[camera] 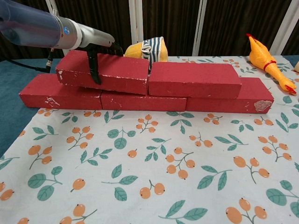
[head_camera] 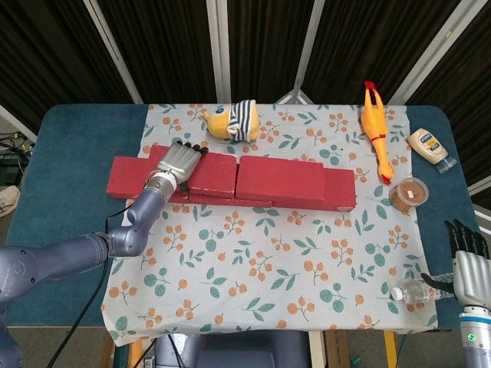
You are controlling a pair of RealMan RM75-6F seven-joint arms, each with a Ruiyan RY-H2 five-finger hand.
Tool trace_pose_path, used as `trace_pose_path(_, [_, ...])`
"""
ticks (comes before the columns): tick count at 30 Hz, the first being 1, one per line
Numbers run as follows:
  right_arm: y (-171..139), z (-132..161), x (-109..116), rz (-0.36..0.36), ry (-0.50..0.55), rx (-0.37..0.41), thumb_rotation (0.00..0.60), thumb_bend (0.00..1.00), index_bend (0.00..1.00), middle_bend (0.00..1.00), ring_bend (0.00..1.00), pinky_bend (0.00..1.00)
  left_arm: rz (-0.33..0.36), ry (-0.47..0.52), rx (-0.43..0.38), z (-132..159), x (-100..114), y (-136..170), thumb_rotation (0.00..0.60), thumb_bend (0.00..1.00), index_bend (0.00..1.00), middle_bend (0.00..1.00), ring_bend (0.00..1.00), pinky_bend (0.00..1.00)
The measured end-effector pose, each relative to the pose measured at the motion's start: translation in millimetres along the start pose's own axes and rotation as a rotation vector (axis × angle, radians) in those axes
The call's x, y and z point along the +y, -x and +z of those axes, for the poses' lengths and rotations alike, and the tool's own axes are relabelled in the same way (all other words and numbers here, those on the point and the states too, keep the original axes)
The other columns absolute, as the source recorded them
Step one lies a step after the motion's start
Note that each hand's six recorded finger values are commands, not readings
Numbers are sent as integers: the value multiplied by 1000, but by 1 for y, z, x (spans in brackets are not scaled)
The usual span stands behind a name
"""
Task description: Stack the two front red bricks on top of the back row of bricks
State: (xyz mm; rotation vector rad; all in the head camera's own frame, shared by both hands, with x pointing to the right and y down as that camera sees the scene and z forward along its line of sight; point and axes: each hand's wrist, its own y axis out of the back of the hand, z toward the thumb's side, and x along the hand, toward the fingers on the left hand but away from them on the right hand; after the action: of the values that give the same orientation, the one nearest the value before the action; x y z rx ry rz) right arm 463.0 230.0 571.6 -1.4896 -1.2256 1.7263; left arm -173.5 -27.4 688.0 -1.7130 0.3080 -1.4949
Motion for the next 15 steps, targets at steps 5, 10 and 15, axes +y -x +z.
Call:
trace_pose_path(5, [0, 0, 1, -1, 2, 2, 600, 99, 0, 0, 0, 0, 2, -3, 4, 1, 1, 1, 600, 0, 259, 337, 220, 197])
trace_pose_path(10, [0, 0, 1, -2, 4, 1, 600, 100, 0, 0, 0, 0, 3, -5, 8, 2, 0, 2, 600, 0, 258, 337, 220, 197])
trace_pose_path(15, [0, -1, 2, -4, 6, 0, 600, 100, 0, 0, 0, 0, 5, -4, 11, 3, -1, 0, 600, 0, 258, 337, 220, 197])
